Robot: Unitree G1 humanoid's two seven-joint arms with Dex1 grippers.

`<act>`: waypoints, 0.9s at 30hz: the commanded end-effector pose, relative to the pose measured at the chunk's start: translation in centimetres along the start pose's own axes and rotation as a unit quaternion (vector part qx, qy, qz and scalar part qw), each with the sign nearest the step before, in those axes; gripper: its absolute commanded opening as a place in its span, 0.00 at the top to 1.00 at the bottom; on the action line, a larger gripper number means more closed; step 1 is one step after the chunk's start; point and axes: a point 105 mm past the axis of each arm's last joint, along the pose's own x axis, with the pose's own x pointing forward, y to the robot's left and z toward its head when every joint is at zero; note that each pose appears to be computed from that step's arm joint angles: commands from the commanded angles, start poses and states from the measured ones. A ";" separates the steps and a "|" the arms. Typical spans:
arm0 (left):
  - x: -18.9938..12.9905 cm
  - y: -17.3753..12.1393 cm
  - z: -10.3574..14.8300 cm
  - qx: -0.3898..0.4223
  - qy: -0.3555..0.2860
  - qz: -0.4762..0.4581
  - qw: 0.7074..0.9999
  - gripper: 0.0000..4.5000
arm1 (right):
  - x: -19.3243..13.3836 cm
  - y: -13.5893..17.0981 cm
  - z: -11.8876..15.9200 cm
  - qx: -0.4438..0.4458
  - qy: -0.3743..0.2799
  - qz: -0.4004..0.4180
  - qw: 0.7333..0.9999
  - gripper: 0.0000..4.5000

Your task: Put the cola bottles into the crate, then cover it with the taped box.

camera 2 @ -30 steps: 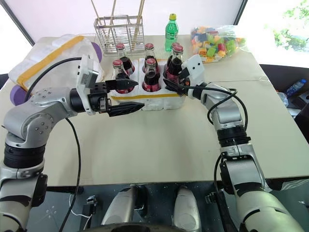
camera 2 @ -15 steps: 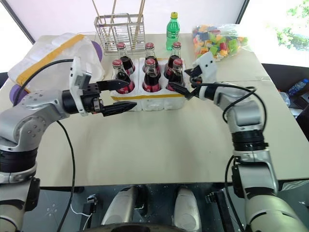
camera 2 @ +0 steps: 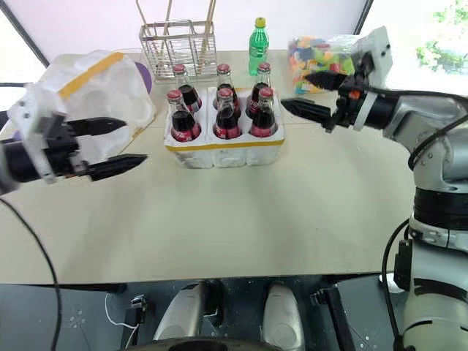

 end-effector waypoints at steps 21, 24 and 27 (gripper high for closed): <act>-12.3 13.7 -7.3 -0.022 0.232 0.199 0.952 0.00 | 0.5 2.8 4.4 -0.082 -0.045 0.108 0.990 0.02; -11.6 15.4 -8.1 -0.030 0.243 0.212 0.946 0.00 | 0.2 2.6 4.3 -0.080 -0.041 0.096 0.991 0.02; -11.0 16.4 -8.6 -0.036 0.251 0.212 0.944 0.00 | -0.1 2.3 4.3 -0.078 -0.041 0.081 0.993 0.02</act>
